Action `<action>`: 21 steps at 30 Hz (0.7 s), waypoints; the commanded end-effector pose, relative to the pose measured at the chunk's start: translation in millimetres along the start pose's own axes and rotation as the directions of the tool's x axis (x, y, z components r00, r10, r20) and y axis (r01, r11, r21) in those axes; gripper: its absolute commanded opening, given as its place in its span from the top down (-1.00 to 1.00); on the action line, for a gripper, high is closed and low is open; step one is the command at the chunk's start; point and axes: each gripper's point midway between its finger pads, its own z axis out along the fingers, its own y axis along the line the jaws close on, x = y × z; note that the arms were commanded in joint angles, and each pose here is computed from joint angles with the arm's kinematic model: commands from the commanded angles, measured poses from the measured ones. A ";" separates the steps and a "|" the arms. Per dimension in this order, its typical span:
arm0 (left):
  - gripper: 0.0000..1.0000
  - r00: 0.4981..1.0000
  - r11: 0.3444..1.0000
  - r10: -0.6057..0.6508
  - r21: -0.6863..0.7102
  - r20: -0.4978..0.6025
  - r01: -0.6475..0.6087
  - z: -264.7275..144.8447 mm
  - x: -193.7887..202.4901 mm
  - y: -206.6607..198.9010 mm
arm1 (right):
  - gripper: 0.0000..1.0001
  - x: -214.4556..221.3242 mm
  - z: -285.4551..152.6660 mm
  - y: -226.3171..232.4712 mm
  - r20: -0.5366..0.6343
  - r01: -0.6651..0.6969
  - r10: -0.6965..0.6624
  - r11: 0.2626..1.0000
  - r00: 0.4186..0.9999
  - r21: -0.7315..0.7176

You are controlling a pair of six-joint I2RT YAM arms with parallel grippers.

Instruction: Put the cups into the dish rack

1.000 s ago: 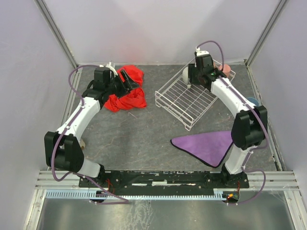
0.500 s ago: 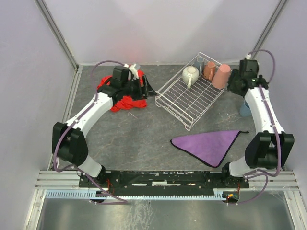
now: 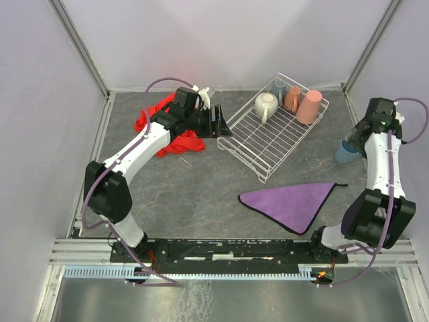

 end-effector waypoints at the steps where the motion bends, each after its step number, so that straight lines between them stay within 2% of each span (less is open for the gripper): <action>1: -0.51 0.997 0.997 0.076 0.008 0.023 -0.076 -4.0 -12.3 -5.5 | -0.32 -1.2 8.7 -12.2 -0.027 -0.184 0.184 0.983 0.983 0.019; 4: -0.51 0.996 0.996 0.084 -0.003 0.012 -0.084 -2.5 -9.5 -0.6 | -0.26 -3.2 20.0 -11.1 -0.060 -0.245 0.243 0.970 0.968 -0.014; 11: -0.51 0.997 0.997 0.079 0.008 -0.021 -0.079 9.8 -1.5 8.6 | 0.00 -21.3 23.7 9.1 -0.067 -0.201 0.195 0.973 0.979 -0.109; 21: -0.52 0.998 0.998 0.053 0.044 -0.032 -0.052 23.9 -6.3 15.4 | 0.07 -21.2 30.7 37.3 -0.086 -0.109 0.095 0.980 0.992 -0.168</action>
